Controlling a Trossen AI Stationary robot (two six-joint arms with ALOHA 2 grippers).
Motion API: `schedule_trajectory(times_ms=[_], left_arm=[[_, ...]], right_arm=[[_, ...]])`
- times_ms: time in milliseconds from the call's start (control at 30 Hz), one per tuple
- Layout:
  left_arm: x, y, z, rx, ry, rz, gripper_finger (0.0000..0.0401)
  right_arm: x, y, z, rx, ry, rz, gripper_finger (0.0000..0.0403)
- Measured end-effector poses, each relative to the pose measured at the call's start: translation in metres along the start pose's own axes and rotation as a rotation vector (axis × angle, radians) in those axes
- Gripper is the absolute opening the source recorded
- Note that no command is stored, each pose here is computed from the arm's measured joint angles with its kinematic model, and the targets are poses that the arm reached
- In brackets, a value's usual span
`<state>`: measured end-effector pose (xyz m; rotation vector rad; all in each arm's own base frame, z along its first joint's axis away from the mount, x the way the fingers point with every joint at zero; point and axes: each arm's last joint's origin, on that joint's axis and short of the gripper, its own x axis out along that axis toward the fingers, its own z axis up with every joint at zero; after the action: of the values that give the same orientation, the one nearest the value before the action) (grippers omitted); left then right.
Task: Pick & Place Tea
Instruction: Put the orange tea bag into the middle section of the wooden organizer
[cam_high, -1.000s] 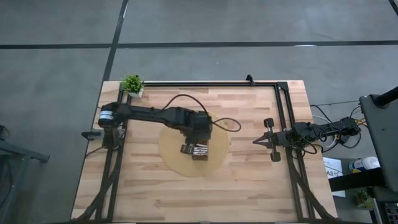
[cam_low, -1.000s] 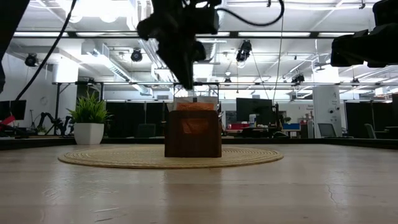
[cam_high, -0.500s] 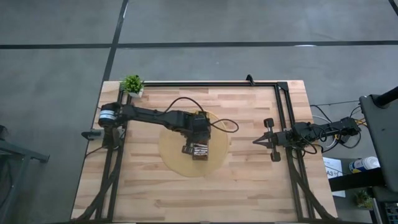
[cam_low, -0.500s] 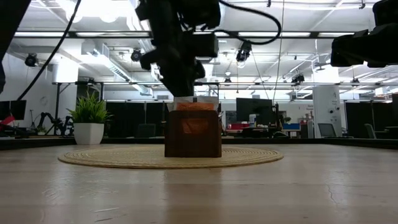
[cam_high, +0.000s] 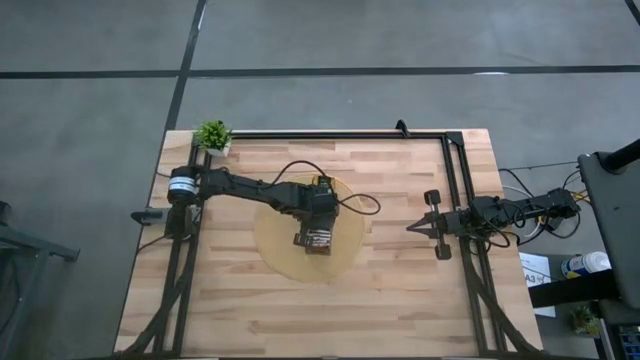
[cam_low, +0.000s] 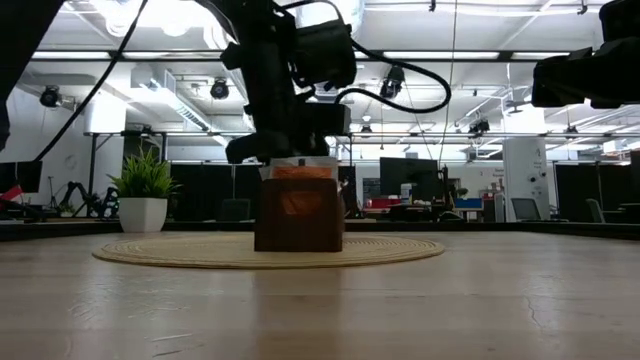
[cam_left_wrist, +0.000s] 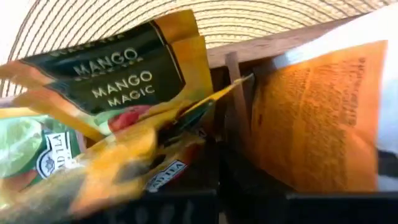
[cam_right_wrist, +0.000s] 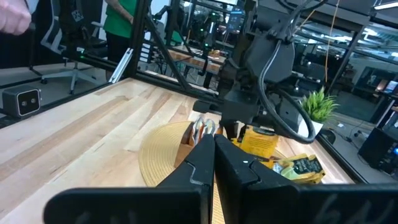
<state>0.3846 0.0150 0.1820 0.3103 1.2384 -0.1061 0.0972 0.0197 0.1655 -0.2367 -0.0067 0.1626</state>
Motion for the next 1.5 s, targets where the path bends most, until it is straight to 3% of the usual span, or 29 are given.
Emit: schedule_trajectory(times_ms=[133, 400, 667, 867, 1233, 1500], left_arm=[[-0.005, 0.0, 0.002, 0.01, 0.014, -0.005, 0.0], [-0.057, 0.009, 0.016, 0.023, 0.062, -0.028, 0.0], [-0.081, 0.015, 0.027, 0.044, 0.033, -0.017, 0.0], [-0.073, 0.022, 0.022, 0.029, 0.062, 0.013, 0.0], [-0.027, 0.018, 0.008, 0.058, 0.015, 0.016, 0.0], [-0.023, 0.017, 0.003, 0.048, 0.049, 0.033, 0.0]], right_arm=[[0.0, 0.0, 0.0, 0.0, 0.0, 0.0, 0.0008], [0.0, 0.0, 0.0, 0.0, 0.0, 0.0, 0.0008], [0.0, 0.0, 0.0, 0.0, 0.0, 0.0, 0.0008], [0.0, 0.0, 0.0, 0.0, 0.0, 0.0, 0.0008], [0.0, 0.0, 0.0, 0.0, 0.0, 0.0, 0.0008], [0.0, 0.0, 0.0, 0.0, 0.0, 0.0, 0.0009]])
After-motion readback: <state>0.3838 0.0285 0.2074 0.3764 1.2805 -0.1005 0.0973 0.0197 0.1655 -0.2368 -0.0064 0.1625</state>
